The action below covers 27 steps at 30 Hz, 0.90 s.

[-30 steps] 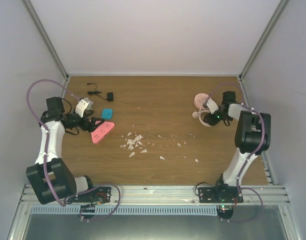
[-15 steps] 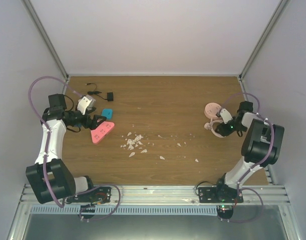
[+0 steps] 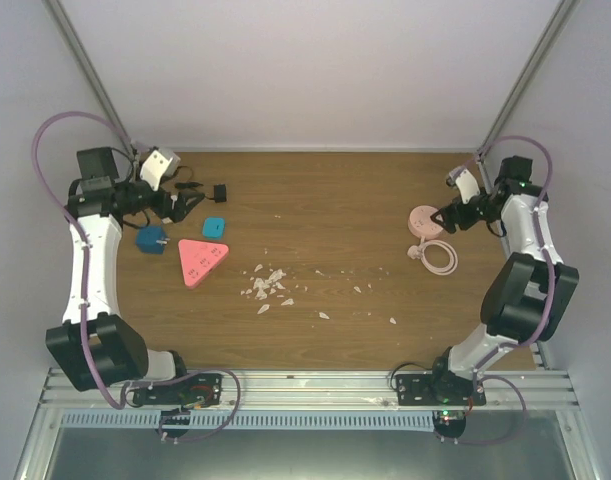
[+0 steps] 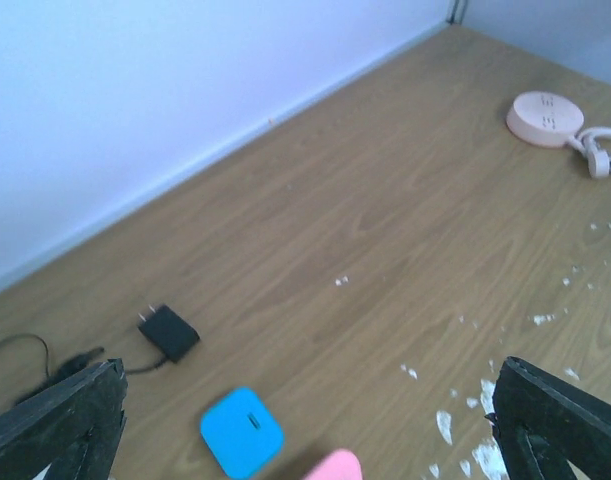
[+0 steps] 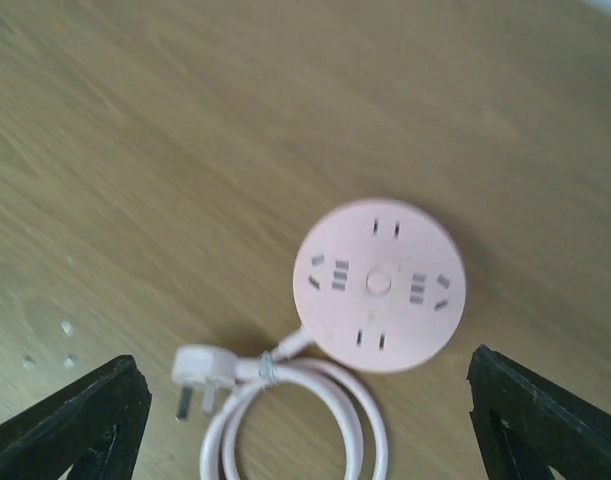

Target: Pull the plug off the socket

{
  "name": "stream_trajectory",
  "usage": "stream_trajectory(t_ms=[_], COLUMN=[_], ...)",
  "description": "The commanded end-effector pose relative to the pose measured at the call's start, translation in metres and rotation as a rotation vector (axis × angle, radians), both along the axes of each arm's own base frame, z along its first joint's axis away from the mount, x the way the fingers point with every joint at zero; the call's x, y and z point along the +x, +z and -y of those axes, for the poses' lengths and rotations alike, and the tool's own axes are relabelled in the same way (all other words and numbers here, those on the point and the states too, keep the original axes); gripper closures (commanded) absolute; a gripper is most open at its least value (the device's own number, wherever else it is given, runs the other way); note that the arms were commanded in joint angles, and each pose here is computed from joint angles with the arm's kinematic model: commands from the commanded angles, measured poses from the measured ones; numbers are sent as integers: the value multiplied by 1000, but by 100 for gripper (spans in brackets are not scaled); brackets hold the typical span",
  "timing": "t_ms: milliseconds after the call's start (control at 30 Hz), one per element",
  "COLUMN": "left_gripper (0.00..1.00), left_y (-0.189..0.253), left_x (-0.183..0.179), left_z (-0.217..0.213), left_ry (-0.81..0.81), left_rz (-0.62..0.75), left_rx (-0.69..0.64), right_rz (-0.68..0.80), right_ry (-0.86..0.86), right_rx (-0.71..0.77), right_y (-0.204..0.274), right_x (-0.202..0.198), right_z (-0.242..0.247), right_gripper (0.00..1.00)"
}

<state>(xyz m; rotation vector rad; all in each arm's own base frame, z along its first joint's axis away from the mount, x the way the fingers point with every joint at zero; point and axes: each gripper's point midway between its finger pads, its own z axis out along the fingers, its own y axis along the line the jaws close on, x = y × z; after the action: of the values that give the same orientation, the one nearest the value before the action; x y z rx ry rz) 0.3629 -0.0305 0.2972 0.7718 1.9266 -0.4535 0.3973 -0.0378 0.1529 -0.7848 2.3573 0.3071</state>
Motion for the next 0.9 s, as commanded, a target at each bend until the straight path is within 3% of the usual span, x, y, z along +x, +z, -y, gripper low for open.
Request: stream_trajectory(t_ms=[0, 167, 333, 600, 867], left_gripper=[1, 1, 1, 1, 1], left_y=[29, 46, 31, -16, -66], left_x=[19, 39, 43, 28, 21], left_z=[8, 35, 90, 141, 130], left_ry=[22, 61, 28, -12, 15], left_rz=[30, 66, 29, 1, -62], left_rx=[-14, 10, 7, 26, 120], right_rz=[80, 178, 240, 282, 281], right_ry=[42, 86, 138, 183, 161], right_rx=[90, 177, 286, 373, 365], right_y=[60, 108, 133, 105, 74], right_x=[-1, -1, -13, -50, -65], right_z=[-30, -62, -100, -133, -133], right_gripper=[10, 1, 0, 0, 0])
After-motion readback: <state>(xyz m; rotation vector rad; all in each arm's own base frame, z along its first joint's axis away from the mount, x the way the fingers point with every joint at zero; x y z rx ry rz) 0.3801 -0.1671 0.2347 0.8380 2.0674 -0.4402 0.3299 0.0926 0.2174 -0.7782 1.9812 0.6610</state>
